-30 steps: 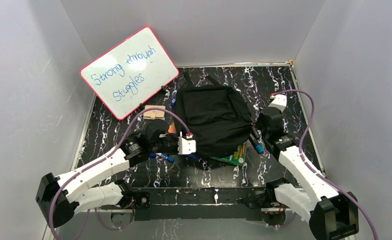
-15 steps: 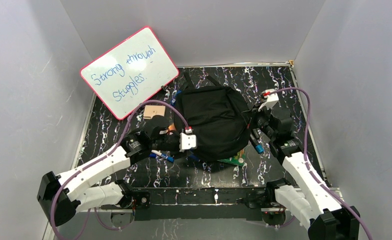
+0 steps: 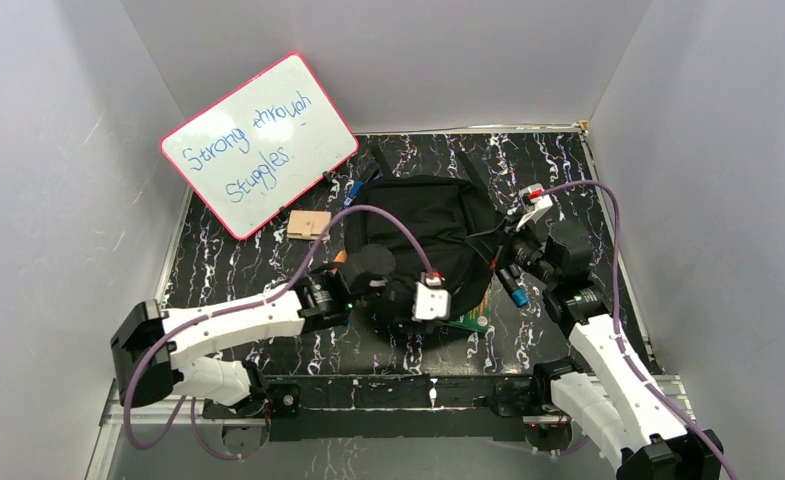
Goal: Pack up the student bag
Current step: Unzip the student bag at the center of the board.
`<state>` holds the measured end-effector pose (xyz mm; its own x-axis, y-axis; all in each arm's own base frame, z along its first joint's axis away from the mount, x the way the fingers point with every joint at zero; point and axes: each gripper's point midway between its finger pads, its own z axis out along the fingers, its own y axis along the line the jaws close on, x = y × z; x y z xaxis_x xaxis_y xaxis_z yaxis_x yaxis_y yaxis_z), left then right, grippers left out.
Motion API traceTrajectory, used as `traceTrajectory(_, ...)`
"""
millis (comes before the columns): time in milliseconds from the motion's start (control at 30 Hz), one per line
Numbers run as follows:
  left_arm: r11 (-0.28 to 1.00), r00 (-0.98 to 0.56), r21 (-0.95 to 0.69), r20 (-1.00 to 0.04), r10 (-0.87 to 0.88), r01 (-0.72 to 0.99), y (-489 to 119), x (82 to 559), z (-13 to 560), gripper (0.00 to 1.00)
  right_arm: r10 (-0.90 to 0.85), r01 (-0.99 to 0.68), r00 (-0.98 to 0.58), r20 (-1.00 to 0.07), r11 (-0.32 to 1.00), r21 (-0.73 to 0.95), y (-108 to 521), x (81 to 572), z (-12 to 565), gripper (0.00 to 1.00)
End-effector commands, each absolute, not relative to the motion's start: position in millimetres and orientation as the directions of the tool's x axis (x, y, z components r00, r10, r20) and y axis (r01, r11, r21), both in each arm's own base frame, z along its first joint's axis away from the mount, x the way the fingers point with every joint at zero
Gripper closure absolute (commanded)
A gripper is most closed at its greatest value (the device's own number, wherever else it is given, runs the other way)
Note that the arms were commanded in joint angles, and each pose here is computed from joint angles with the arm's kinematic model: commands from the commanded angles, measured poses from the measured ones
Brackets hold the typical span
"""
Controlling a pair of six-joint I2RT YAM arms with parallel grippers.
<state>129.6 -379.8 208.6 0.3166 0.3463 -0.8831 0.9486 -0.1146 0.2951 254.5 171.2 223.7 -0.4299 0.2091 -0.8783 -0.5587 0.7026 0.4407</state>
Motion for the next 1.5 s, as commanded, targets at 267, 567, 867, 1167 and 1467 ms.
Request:
traceTrajectory(267, 0.103, 0.349, 0.426, -0.838, 0.420, 0.899, -410.6, 153.1, 192.1, 0.48, 0.233, -0.669, -0.383, -0.894, 0.598, 0.442, 184.9, 233.9, 259.3, 1.00)
traceTrajectory(567, 0.197, 0.339, 0.435, -0.859, 0.385, 0.879, -391.0, 156.9, 203.7, 0.50, 0.232, -0.664, -0.382, -0.895, 0.604, 0.440, 183.8, 234.1, 255.8, 1.00)
traceTrajectory(867, 0.237, 0.372, 0.427, -0.895, 0.245, 0.872, -385.3, 148.4, 236.4, 0.49, 0.233, -0.647, -0.400, -0.886, 0.614, 0.453, 182.9, 236.4, 247.0, 1.00)
traceTrajectory(1167, 0.241, 0.312, 0.393, -0.896, 0.315, 0.887, -388.0, 153.1, 208.5, 0.47, 0.233, -0.638, -0.404, -0.885, 0.621, 0.455, 182.2, 237.9, 245.0, 1.00)
traceTrajectory(1467, 0.295, 0.254, 0.378, -0.889, 0.382, 0.878, -382.1, 164.0, 185.7, 0.50, 0.234, -0.636, -0.402, -0.885, 0.624, 0.454, 181.7, 238.5, 245.7, 1.00)
